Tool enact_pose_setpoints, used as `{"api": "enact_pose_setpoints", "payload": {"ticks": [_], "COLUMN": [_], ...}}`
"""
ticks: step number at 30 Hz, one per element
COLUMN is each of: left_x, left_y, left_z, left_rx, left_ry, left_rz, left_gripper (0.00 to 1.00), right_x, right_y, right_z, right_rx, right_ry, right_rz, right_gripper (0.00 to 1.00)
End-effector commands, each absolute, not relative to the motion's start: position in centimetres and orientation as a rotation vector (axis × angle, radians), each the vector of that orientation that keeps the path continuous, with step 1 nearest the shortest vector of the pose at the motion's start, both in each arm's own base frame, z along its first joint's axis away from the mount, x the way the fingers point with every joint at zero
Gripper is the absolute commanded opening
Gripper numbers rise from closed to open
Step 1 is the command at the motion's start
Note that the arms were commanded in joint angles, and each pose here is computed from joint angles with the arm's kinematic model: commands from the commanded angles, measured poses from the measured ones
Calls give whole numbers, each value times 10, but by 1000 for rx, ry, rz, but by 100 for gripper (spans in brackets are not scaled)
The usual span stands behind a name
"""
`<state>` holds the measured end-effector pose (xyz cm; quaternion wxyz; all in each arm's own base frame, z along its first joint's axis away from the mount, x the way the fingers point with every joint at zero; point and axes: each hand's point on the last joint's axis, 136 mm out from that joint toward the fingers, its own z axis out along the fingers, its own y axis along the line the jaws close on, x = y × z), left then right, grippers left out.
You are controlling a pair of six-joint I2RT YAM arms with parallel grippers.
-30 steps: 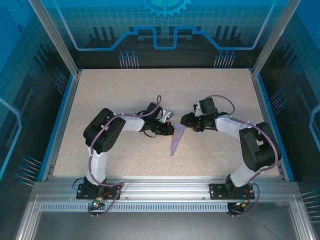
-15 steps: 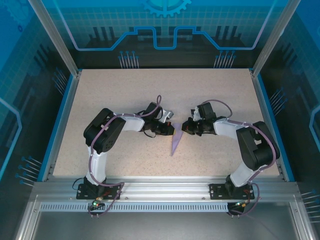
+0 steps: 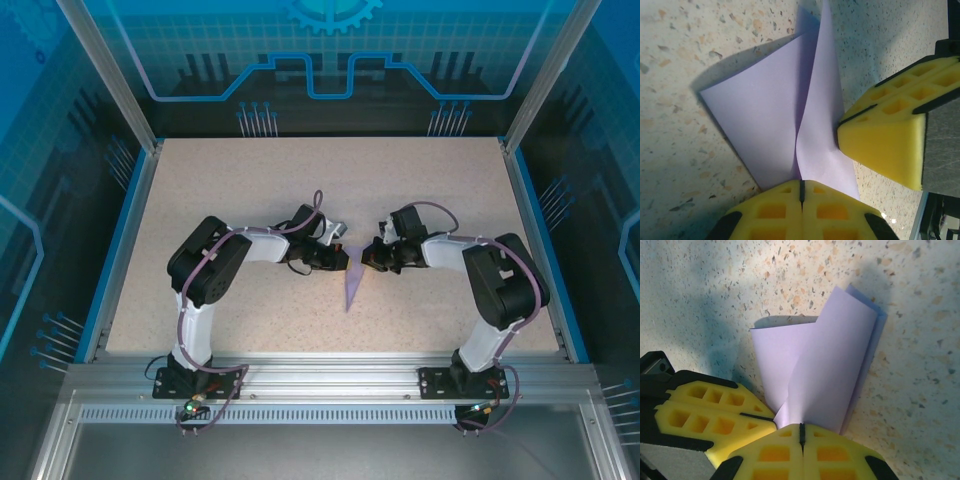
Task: Fold a paper plane with a square sheet of paper (fold left side to right side)
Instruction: Fold the wing for the fifth time at the center of the table.
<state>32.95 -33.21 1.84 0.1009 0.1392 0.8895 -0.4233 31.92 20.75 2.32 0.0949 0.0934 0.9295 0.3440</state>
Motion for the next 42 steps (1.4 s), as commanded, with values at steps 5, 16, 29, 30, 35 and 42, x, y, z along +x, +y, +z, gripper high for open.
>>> {"api": "enact_pose_setpoints", "payload": {"ticks": [5, 16, 29, 30, 35, 42], "left_x": [336, 339, 308, 301, 269, 257], "left_y": [-323, -325, -323, -326, -342, -356], "left_z": [-9, 23, 105, 107, 98, 75], "left_rx": [380, 379, 317, 314, 308, 299], "left_ry": [2682, 2630, 2574, 2588, 2686, 2768], "left_rz": [-1139, -1163, -1301, -1329, -1404, -1403], "left_gripper": [1, 18, 38, 36, 34, 33], "right_x": [319, 294, 289, 289, 288, 288], "right_y": [208, 188, 187, 187, 188, 192], "right_z": [11, -18, -22, -22, -22, -23], "right_rx": [262, 346, 330, 329, 318, 306], "right_ry": [2812, 2962, 2973, 2976, 2979, 2988], "right_rz": [964, 809, 799, 797, 794, 791], "right_gripper": [2, 2, 2, 2, 2, 1]}}
